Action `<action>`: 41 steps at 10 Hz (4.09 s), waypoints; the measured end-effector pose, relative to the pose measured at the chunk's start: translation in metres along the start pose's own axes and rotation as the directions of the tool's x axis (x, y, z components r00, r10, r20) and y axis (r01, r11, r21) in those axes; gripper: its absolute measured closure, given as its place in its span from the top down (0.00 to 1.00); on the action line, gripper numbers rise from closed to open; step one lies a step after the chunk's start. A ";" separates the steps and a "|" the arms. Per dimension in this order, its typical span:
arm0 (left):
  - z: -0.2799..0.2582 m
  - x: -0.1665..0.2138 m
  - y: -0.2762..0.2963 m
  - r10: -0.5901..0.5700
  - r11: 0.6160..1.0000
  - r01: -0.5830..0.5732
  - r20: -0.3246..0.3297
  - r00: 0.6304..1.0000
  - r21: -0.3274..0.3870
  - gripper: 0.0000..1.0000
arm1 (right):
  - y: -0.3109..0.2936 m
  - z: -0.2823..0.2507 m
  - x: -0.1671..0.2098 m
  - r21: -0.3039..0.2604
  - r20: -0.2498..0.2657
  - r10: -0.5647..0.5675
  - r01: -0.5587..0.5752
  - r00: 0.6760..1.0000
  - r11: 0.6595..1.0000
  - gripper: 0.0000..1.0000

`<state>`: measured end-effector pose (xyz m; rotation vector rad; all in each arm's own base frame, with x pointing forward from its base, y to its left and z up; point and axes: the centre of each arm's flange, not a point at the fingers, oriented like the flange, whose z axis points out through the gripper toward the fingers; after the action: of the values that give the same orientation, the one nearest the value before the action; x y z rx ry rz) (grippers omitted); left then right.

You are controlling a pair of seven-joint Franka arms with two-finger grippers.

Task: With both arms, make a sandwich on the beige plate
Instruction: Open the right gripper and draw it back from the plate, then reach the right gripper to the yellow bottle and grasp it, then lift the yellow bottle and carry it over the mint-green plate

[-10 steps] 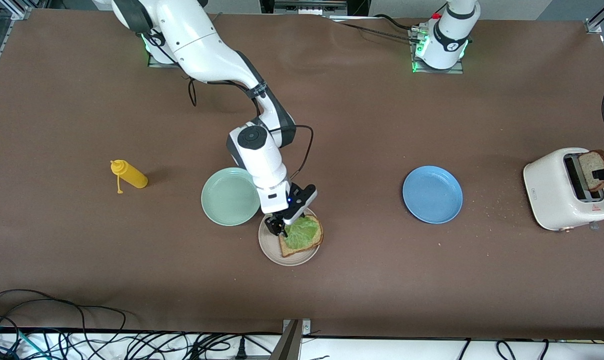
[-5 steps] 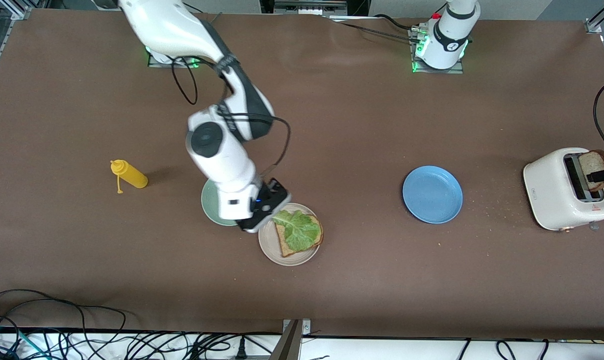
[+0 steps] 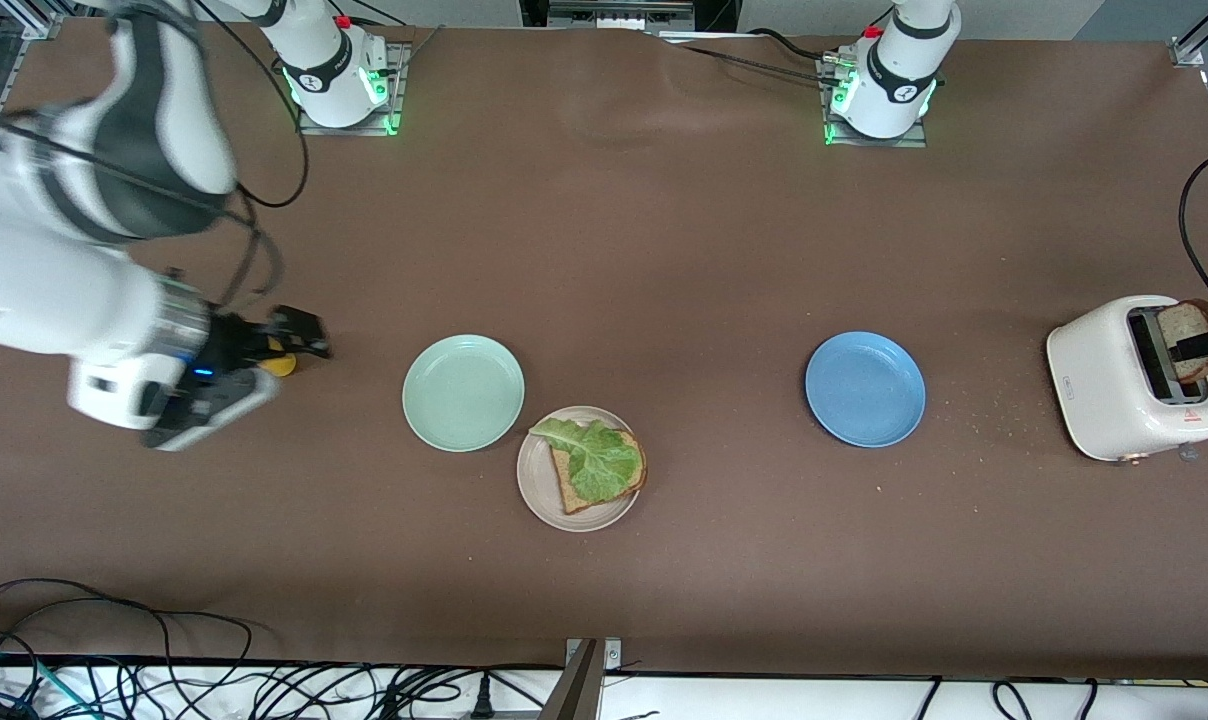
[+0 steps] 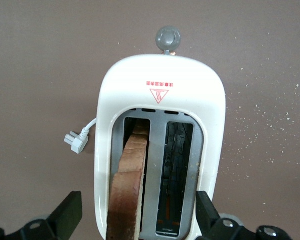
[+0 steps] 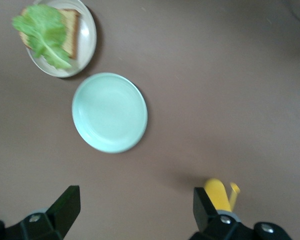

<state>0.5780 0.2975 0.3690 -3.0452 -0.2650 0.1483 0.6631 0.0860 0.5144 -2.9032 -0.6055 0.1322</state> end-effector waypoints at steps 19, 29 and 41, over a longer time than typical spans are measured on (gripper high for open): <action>0.001 -0.021 0.012 0.047 0.999 -0.048 -0.058 0.997 -0.010 0.99 | 0.260 0.265 -0.217 0.125 -0.488 -0.608 0.740 0.626 0.661 1.00; 0.018 -0.032 -0.016 0.158 0.987 -0.158 -0.034 0.987 -0.014 0.23 | 0.221 0.322 -0.160 0.020 -0.604 -0.662 0.839 0.444 0.544 0.77; -0.001 -0.024 -0.019 0.202 0.979 -0.201 -0.062 0.977 0.026 0.09 | -0.048 0.236 0.041 -0.138 -0.044 -0.852 0.842 0.521 0.522 0.18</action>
<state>0.5510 0.3119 0.3734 -3.0443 0.0501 0.0645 0.6534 0.1811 0.2893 -2.2902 -1.9634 -0.1977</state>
